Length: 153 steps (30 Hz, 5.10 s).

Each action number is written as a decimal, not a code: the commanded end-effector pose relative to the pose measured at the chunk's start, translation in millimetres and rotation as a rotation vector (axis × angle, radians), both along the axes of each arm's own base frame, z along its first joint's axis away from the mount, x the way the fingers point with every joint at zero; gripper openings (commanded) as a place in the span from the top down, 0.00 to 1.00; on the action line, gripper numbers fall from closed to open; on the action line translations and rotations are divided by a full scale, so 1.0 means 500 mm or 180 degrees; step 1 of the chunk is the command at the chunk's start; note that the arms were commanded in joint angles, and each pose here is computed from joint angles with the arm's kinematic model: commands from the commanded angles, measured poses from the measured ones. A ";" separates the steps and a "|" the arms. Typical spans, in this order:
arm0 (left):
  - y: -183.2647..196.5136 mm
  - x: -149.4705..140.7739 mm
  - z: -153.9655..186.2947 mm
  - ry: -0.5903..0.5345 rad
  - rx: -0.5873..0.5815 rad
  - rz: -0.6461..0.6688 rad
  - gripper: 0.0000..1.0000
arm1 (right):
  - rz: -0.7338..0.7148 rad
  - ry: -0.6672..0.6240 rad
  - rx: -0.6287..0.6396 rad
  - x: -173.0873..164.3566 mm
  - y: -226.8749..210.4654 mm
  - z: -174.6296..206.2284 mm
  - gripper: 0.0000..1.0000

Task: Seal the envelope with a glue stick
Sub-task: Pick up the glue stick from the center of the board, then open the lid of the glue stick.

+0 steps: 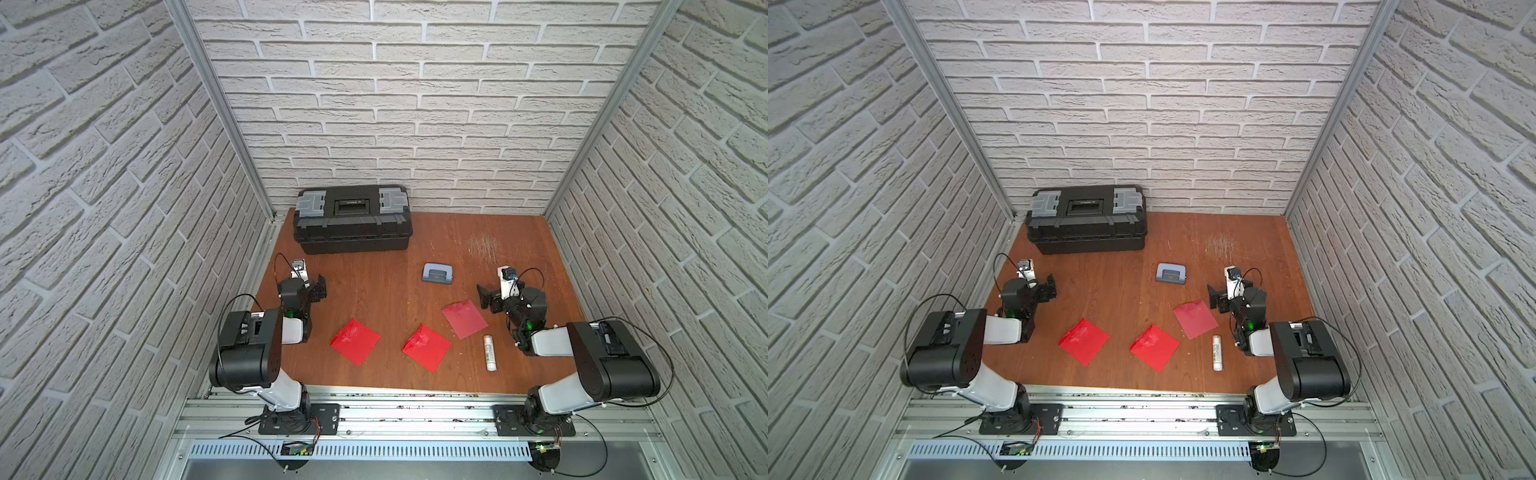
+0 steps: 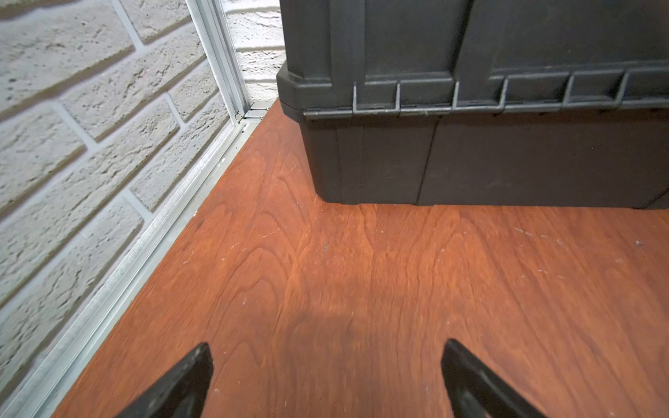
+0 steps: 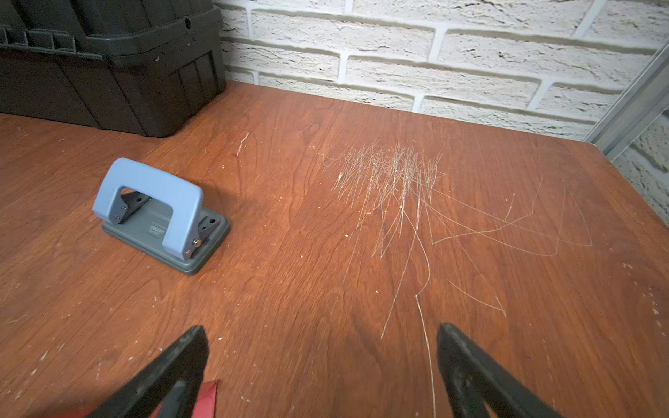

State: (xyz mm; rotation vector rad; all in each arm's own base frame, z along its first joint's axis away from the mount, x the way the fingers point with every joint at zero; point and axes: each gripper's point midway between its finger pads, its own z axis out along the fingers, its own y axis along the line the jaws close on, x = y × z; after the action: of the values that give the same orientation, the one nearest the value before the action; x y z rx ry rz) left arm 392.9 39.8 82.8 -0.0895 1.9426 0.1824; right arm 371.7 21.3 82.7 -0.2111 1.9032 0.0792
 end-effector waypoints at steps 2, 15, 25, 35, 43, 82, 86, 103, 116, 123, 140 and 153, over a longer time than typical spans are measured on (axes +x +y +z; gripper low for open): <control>-0.005 0.003 0.013 -0.0110 0.0019 -0.0063 0.02 | 0.0068 -0.0191 -0.0028 0.013 0.007 0.035 0.01; -0.001 0.008 0.013 -0.0095 -0.0096 -0.0118 0.02 | 0.0069 -0.0200 -0.0029 0.012 0.007 0.036 0.01; 0.000 0.000 0.040 -0.0140 0.0058 0.0011 0.02 | -0.0261 -0.0203 -0.0003 0.022 -0.023 0.056 0.01; -0.066 -0.045 0.181 0.0373 0.0140 0.0512 0.02 | -0.0410 0.0144 0.0023 -0.057 0.011 0.172 0.01; -0.161 -0.093 0.247 0.0856 -0.0570 0.0030 0.02 | -0.0517 0.0769 0.0725 -0.153 0.045 0.230 0.01; -0.158 -0.156 0.224 0.1459 -0.0047 -0.0285 0.02 | -0.1410 0.3012 0.0300 -0.407 0.099 -0.107 0.50; -0.163 -0.158 0.219 0.1500 -0.0008 -0.0301 0.02 | -0.1374 0.3133 0.0293 -0.418 0.107 -0.128 0.59; -0.200 -0.162 0.200 0.1651 0.0146 -0.0489 0.02 | -0.1346 0.3253 0.0196 -0.424 0.116 -0.143 0.69; -0.370 -0.187 0.262 0.1192 -0.0157 -0.1654 0.02 | -0.0610 0.2610 0.0540 -0.376 0.163 -0.008 0.88; -0.484 -0.242 0.356 0.0691 -0.0349 -0.2574 0.02 | 0.0862 0.1859 0.0564 -0.339 0.277 0.144 0.90; -0.675 -0.454 0.479 0.0858 -0.0540 -0.4662 0.17 | 0.3651 0.0830 -0.0273 -0.448 0.414 0.341 0.97; -0.716 -0.513 0.456 0.1151 -0.0326 -0.5088 0.35 | 0.3991 0.0773 -0.0226 -0.463 0.444 0.357 0.97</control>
State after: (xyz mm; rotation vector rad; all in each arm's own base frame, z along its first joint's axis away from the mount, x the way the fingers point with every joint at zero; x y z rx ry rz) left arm 141.2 -315.7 302.4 1.4139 1.8553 -0.9832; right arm 147.2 236.1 244.1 -1.4187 1.8309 0.8645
